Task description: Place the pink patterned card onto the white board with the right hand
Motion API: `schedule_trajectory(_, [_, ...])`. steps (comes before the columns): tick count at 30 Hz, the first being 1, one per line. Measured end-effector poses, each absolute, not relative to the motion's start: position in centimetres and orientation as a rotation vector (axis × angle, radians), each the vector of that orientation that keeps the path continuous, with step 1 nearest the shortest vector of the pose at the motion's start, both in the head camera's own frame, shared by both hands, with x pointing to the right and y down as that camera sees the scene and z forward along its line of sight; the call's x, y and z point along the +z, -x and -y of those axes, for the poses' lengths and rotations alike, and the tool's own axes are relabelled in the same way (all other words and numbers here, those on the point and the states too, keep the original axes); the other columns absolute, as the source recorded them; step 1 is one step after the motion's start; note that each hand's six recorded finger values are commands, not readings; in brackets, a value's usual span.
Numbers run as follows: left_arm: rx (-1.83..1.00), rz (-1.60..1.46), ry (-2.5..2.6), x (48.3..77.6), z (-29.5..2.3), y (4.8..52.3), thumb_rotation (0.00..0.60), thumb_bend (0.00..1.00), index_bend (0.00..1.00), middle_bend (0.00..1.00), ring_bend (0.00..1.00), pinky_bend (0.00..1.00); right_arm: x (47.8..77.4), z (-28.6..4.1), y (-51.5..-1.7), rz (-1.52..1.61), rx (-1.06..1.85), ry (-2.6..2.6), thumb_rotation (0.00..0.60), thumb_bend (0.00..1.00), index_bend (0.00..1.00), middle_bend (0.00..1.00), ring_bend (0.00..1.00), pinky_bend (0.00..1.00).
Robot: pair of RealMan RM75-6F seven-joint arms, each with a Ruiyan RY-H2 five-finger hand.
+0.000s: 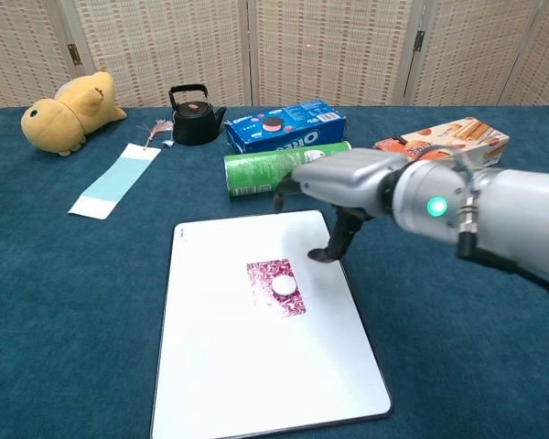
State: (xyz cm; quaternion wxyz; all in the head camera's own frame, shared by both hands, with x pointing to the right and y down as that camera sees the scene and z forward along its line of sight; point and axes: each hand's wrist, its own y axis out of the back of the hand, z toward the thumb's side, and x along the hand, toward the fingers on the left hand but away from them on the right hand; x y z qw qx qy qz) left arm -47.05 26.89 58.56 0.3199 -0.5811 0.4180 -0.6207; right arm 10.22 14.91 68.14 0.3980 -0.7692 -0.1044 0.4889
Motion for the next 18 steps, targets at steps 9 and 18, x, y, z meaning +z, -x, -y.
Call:
schedule_trajectory(9, [-1.596,-1.090,1.535,58.6,-25.9,46.0,0.600,0.44,0.25,0.06,0.11,0.00,63.1,-13.4,-21.4,0.525,1.251,1.816,0.545,0.36,0.19,0.13,0.05,0.02])
schedule_trajectory(18, [-1.567,-1.075,1.562,58.8,-25.1,44.4,0.600,0.44,0.25,0.06,0.11,0.00,58.8,-17.8,-33.1,0.811,1.311,1.755,0.545,0.36,0.13,0.12,0.05,0.02])
